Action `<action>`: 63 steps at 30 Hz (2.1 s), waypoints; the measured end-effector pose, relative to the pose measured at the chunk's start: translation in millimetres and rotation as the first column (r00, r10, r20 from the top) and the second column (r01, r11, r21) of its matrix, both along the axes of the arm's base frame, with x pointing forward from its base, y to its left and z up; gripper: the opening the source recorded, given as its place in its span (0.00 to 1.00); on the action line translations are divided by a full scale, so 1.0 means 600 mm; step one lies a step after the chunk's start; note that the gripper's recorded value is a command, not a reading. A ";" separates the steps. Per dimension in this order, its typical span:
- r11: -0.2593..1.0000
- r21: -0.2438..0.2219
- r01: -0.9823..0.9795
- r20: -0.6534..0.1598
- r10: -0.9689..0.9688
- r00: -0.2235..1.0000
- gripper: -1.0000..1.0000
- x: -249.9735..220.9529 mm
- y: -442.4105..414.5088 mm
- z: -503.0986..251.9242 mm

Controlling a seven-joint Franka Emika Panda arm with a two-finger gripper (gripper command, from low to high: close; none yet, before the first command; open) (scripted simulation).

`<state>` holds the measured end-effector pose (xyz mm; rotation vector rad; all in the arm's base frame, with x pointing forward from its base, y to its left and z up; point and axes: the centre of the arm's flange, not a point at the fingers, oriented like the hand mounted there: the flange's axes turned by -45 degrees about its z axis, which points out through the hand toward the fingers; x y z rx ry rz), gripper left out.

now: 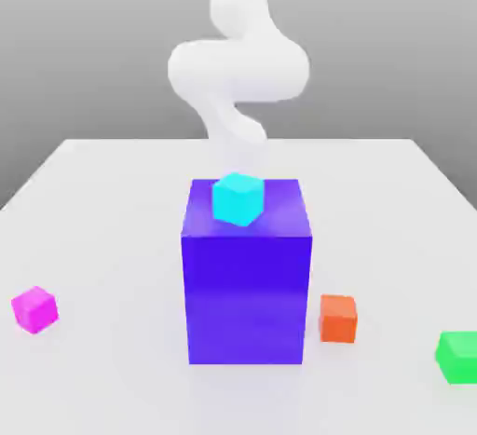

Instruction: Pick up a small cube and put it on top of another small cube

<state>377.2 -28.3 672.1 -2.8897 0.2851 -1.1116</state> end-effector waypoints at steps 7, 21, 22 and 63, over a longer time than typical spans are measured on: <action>0.869 0.200 0.454 -0.211 -0.414 0.886 0.50 0.087 -0.159 -0.206; -0.030 0.172 0.985 -0.602 -0.794 0.081 0.50 -0.035 -0.455 -0.639; -0.111 0.151 0.982 -0.619 -0.785 0.007 0.50 -0.058 -0.470 -0.669; 0.863 0.085 0.497 -0.659 -0.326 0.678 0.00 0.161 0.161 -0.721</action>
